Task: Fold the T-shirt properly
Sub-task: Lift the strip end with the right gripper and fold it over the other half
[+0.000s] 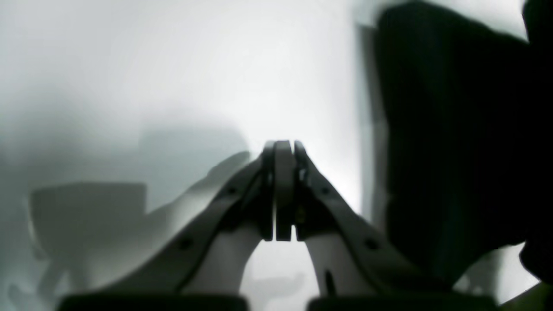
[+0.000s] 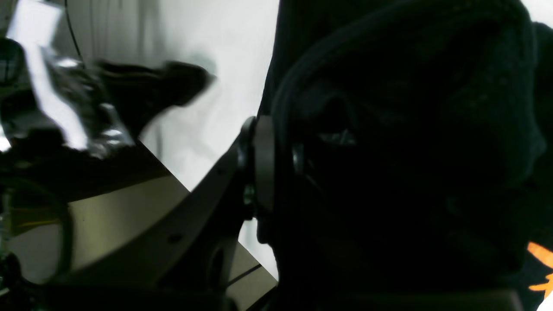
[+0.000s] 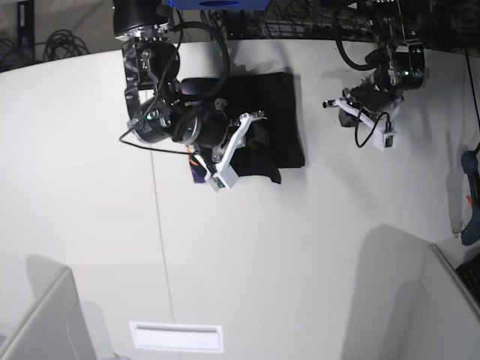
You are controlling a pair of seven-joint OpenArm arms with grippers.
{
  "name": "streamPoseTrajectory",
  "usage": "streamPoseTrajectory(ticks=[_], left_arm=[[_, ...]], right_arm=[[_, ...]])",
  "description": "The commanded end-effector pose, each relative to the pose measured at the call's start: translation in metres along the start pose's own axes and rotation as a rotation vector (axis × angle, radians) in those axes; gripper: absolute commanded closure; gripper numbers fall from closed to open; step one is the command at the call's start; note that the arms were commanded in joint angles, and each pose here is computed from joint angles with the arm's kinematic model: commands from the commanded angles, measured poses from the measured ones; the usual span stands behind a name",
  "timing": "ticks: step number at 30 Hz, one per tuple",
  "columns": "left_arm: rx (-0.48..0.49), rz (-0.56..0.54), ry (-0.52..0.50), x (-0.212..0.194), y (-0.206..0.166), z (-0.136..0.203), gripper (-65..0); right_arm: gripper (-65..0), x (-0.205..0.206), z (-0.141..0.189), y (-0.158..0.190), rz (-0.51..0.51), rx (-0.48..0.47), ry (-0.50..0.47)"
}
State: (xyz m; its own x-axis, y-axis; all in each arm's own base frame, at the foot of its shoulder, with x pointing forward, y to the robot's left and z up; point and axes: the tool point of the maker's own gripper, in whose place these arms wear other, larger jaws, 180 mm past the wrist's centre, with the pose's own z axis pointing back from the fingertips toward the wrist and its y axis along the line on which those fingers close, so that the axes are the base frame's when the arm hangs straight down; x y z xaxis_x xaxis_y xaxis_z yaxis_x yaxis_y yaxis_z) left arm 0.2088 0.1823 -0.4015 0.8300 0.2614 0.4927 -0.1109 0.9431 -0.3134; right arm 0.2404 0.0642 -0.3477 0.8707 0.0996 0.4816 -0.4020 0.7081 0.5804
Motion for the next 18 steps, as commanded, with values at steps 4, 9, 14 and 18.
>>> streamPoseTrajectory(ticks=[4, 9, 14, 18], left_arm=[[0.02, -0.022, -0.019, 0.007, 0.006, 0.021, 0.0], [0.035, 0.023, -0.003, -0.001, 0.028, 0.037, 0.0], [-0.012, 0.108, -0.049, 0.011, 0.045, 0.062, 0.0], [0.007, 0.158, -0.099, 0.022, 0.066, 0.083, 0.0]], right_arm=[[0.0, 0.012, -0.002, 0.021, 0.042, 0.054, -0.041], [0.0, 0.001, -0.015, 0.015, 0.005, 0.055, 0.009], [-11.4, 0.001, -0.017, 0.013, -0.002, 0.054, 0.006], [-31.1, 0.003, -0.017, 0.014, -0.003, 0.055, -0.014]])
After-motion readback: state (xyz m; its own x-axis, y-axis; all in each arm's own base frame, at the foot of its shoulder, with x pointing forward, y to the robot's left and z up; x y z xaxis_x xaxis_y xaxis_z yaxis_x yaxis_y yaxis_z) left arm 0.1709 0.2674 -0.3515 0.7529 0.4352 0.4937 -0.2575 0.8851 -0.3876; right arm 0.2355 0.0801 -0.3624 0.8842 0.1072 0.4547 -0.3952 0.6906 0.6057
